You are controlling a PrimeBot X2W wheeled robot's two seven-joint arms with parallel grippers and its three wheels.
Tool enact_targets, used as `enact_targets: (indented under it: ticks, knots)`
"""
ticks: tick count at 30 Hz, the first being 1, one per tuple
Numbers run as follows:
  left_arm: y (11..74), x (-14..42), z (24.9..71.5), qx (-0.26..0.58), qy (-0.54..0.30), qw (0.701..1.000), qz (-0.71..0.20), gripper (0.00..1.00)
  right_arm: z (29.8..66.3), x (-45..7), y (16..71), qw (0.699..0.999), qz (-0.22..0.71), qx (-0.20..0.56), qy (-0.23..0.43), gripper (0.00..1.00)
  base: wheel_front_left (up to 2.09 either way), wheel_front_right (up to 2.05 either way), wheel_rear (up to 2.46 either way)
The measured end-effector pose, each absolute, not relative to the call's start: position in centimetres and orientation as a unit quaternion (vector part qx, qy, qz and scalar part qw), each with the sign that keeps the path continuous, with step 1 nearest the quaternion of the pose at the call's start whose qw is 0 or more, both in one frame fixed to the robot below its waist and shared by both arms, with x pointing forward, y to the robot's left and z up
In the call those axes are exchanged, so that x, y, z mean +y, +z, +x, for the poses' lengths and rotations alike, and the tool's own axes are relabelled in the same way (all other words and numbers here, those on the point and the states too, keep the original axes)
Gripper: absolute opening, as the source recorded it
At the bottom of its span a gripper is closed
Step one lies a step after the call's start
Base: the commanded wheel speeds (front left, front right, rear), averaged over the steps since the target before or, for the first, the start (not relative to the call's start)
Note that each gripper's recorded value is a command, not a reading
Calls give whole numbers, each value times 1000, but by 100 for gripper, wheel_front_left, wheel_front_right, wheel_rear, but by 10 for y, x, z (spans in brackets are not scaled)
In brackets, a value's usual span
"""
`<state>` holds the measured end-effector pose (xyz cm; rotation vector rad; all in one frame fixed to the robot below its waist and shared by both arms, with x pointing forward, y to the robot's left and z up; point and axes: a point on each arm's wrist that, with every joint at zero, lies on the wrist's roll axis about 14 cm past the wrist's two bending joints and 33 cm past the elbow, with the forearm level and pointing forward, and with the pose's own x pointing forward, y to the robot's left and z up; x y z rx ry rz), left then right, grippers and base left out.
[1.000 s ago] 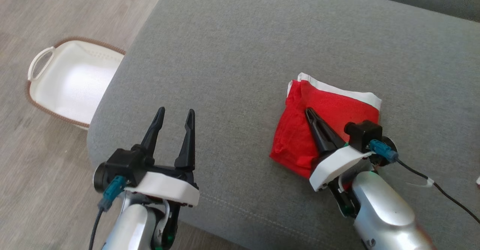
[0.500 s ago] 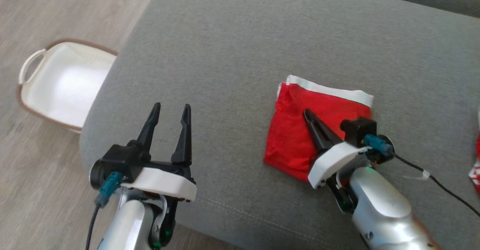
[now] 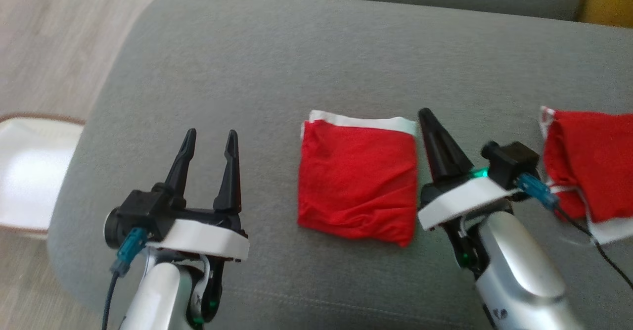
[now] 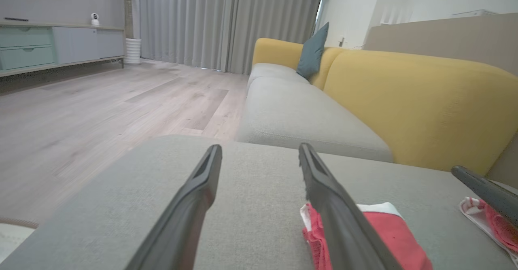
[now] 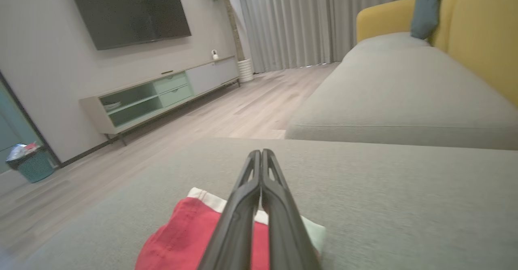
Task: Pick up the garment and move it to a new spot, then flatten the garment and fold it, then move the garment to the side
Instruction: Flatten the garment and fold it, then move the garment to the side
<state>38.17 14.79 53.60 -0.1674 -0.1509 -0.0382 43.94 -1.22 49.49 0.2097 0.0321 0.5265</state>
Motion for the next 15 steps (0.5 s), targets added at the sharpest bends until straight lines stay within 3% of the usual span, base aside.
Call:
enact_targets:
  ticks: [5,7,15]
  knots:
    - [545,132,385,-88,-43,991,-87,100,431,-50,501,973,100,0,210,0,0,0,0]
    - [547,126,384,-91,-53,990,-89,100,424,-69,500,978,95,-4,184,100,0,0,0]
    - [536,111,369,-72,-66,991,-93,100,386,-109,475,987,104,23,123,100,0,0,0]
